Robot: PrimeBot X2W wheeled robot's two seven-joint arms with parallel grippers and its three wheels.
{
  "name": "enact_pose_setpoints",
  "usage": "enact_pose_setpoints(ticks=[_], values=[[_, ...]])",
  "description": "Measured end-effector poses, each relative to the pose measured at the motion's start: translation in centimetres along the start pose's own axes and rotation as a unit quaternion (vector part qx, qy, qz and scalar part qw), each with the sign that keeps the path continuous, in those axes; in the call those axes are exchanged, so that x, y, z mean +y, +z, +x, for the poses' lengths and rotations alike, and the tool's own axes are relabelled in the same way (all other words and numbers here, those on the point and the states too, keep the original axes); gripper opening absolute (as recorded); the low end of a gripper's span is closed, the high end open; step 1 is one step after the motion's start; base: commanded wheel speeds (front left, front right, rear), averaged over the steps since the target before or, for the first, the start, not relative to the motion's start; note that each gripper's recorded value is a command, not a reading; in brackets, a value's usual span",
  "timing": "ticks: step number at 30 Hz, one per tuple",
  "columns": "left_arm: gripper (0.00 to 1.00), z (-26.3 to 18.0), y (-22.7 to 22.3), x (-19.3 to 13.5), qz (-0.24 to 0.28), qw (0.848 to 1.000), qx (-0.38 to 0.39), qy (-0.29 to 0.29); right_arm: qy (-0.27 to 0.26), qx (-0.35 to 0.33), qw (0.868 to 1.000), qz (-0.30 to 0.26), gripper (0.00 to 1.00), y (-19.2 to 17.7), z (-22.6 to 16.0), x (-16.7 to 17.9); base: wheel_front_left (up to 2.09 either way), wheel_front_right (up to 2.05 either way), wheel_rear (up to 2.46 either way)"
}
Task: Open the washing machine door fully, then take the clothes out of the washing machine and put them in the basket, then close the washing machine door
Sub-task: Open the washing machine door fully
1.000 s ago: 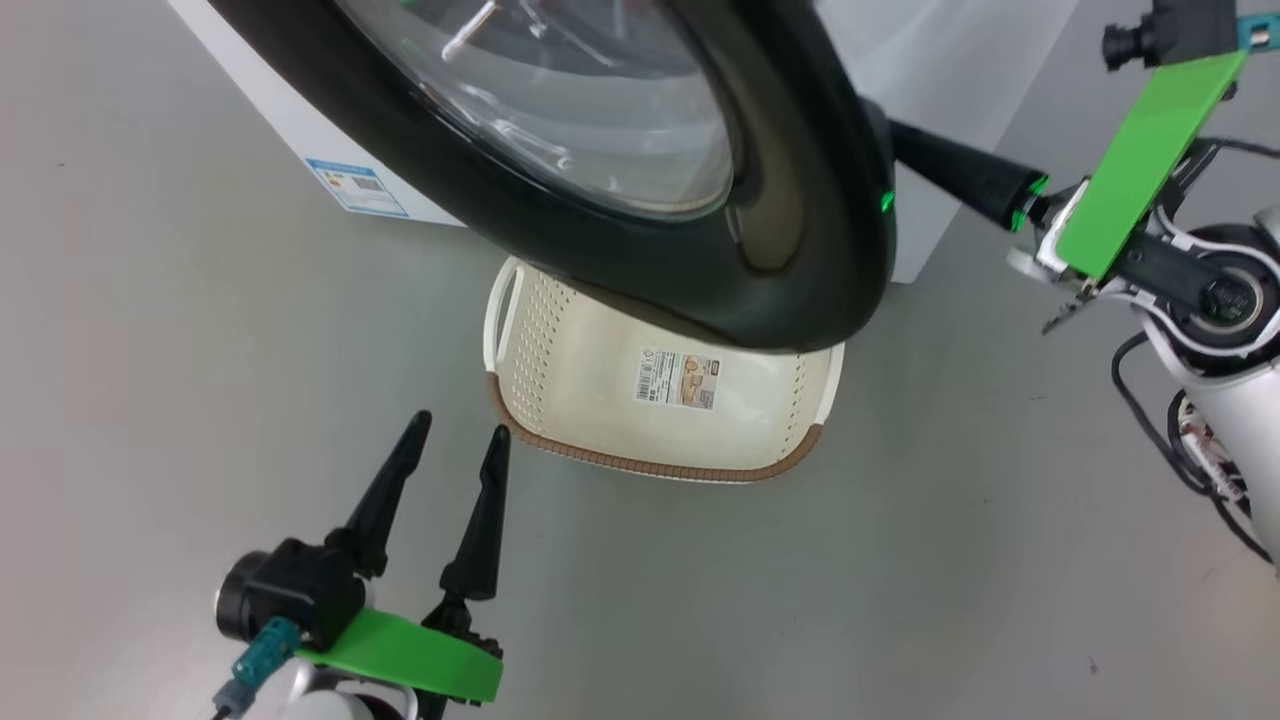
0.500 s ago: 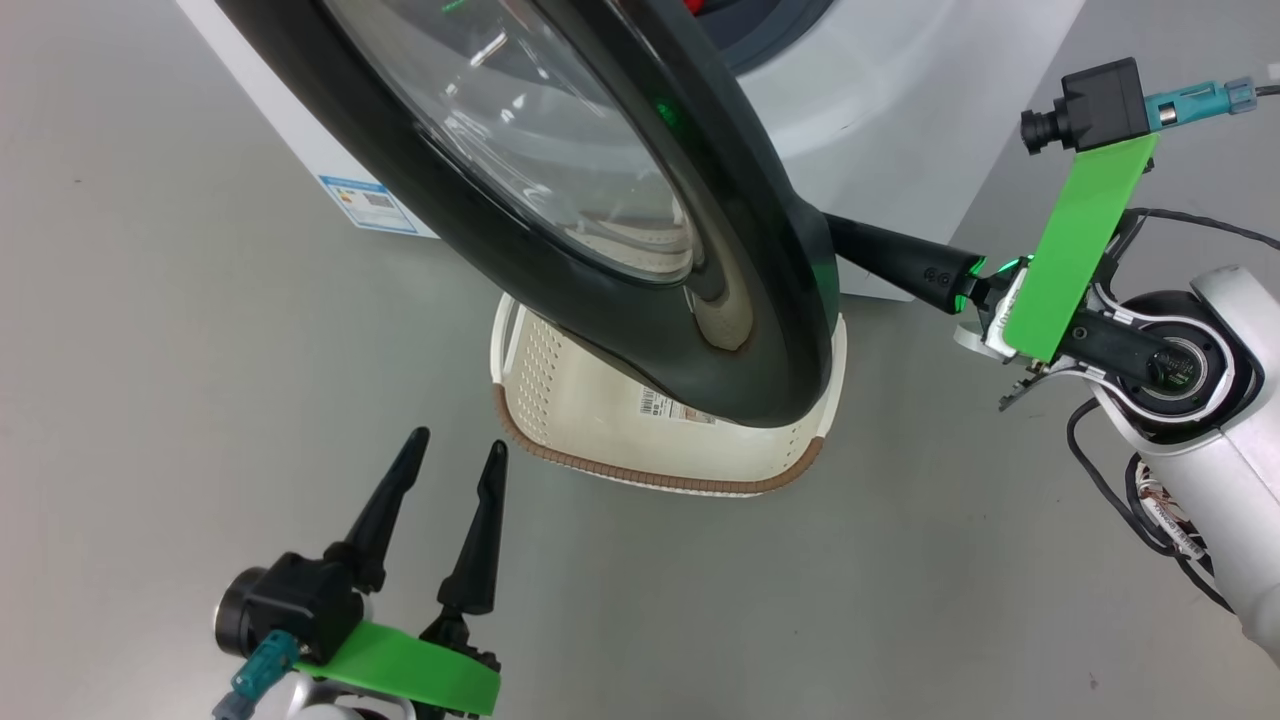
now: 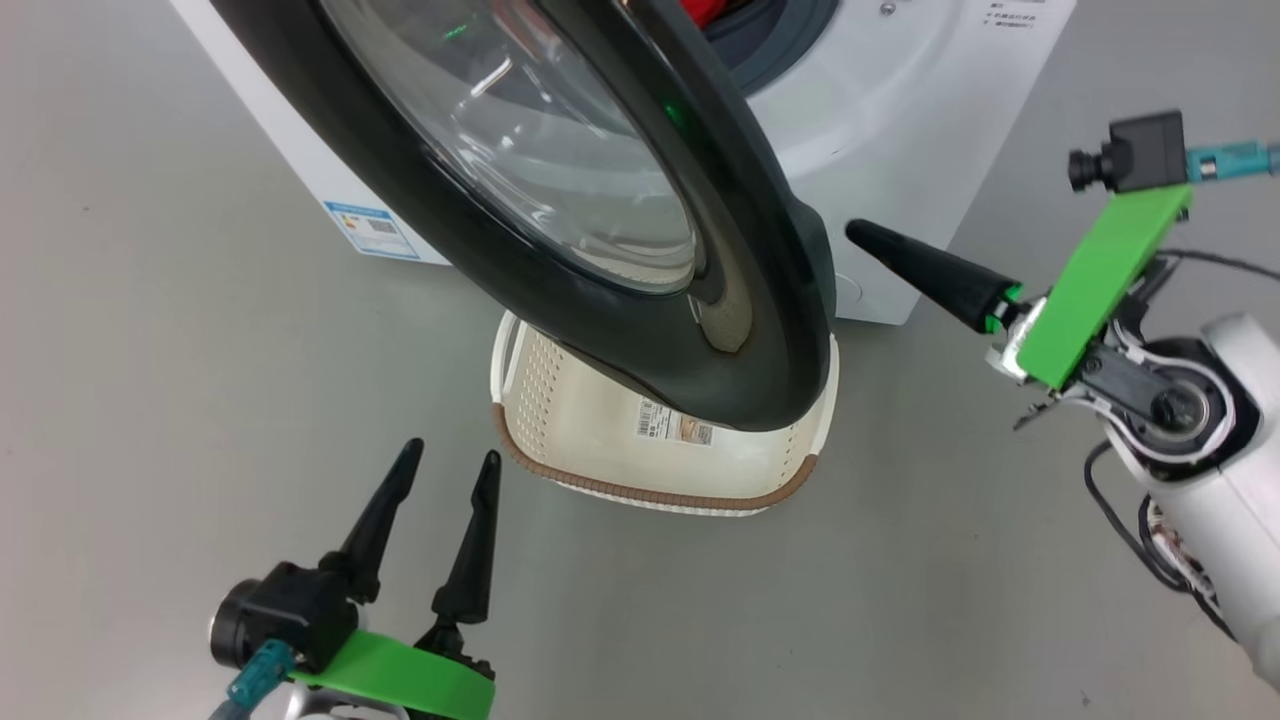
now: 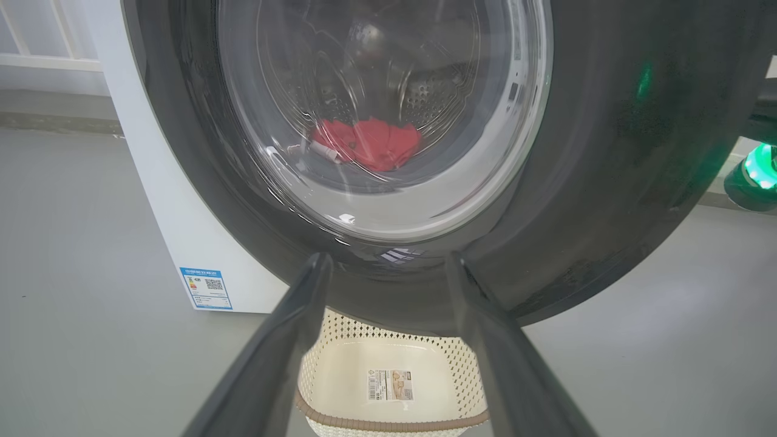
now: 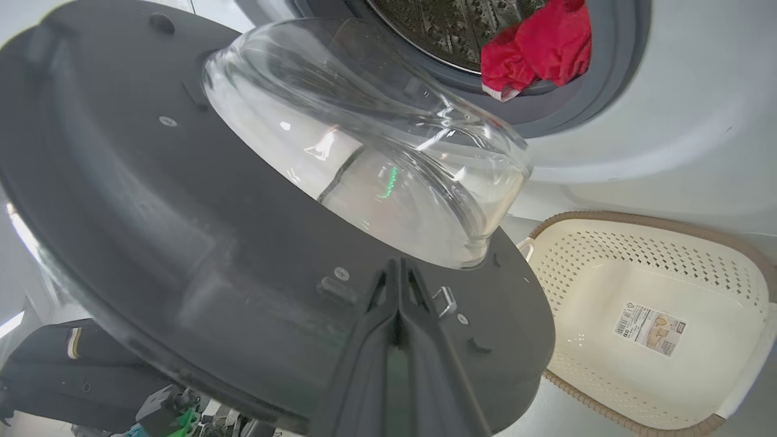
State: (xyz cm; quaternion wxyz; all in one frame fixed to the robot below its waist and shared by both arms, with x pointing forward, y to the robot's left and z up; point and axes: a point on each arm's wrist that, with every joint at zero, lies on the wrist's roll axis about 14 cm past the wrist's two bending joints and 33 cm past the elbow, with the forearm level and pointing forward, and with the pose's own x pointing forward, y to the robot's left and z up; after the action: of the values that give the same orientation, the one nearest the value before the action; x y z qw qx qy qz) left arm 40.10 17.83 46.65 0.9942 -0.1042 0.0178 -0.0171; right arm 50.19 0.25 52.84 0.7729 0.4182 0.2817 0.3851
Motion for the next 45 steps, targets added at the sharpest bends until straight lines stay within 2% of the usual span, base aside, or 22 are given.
enact_pose_setpoints(ticks=[1,3,6,7,19,27,33,37,40,45], values=[[1.0,0.0,0.1,0.0,0.0,1.0,-0.001,0.0,-0.007,-0.006,1.0,0.0,0.33,0.0,-0.3,-0.4,0.0,0.0,0.0],[1.0,0.0,0.3,0.1,0.001,1.0,-0.004,0.001,-0.017,-0.02,1.0,0.006,0.42,-0.1,-0.9,-1.1,0.0,0.0,0.0],[1.0,0.1,0.3,0.2,0.003,1.0,-0.005,0.003,-0.035,-0.033,0.999,0.013,0.96,-0.5,-1.8,-2.2,0.0,0.0,0.0],[1.0,0.2,0.4,0.2,0.003,1.0,-0.006,0.003,-0.042,-0.037,0.998,0.016,1.0,-0.7,-2.1,-2.7,0.0,0.0,0.0],[1.0,-0.8,0.1,0.1,-0.002,1.0,-0.002,0.004,-0.115,-0.087,0.989,0.045,1.0,-3.7,-7.2,-6.4,0.0,0.0,0.0],[1.0,-1.5,-0.1,0.1,-0.003,1.0,0.002,0.005,-0.165,-0.123,0.978,0.019,1.0,-5.2,-10.7,-8.2,0.0,0.0,0.0],[1.0,-1.8,-0.4,-0.1,0.0,1.0,0.006,0.003,-0.199,-0.155,0.967,-0.032,1.0,-5.2,-12.8,-9.2,0.0,0.0,0.0],[1.0,-1.8,-0.4,-0.1,0.003,1.0,0.006,0.002,-0.215,-0.173,0.957,-0.092,1.0,-5.0,-13.8,-9.8,0.0,0.0,0.0],[1.0,-1.7,-0.4,0.0,0.004,1.0,0.005,0.003,-0.227,-0.162,0.95,-0.141,1.0,-5.7,-14.4,-10.4,0.0,0.0,0.0],[1.0,-1.7,-0.3,-0.1,0.008,1.0,0.004,0.001,-0.237,-0.157,0.939,-0.192,1.0,-5.5,-14.8,-10.7,0.0,0.0,0.0]])
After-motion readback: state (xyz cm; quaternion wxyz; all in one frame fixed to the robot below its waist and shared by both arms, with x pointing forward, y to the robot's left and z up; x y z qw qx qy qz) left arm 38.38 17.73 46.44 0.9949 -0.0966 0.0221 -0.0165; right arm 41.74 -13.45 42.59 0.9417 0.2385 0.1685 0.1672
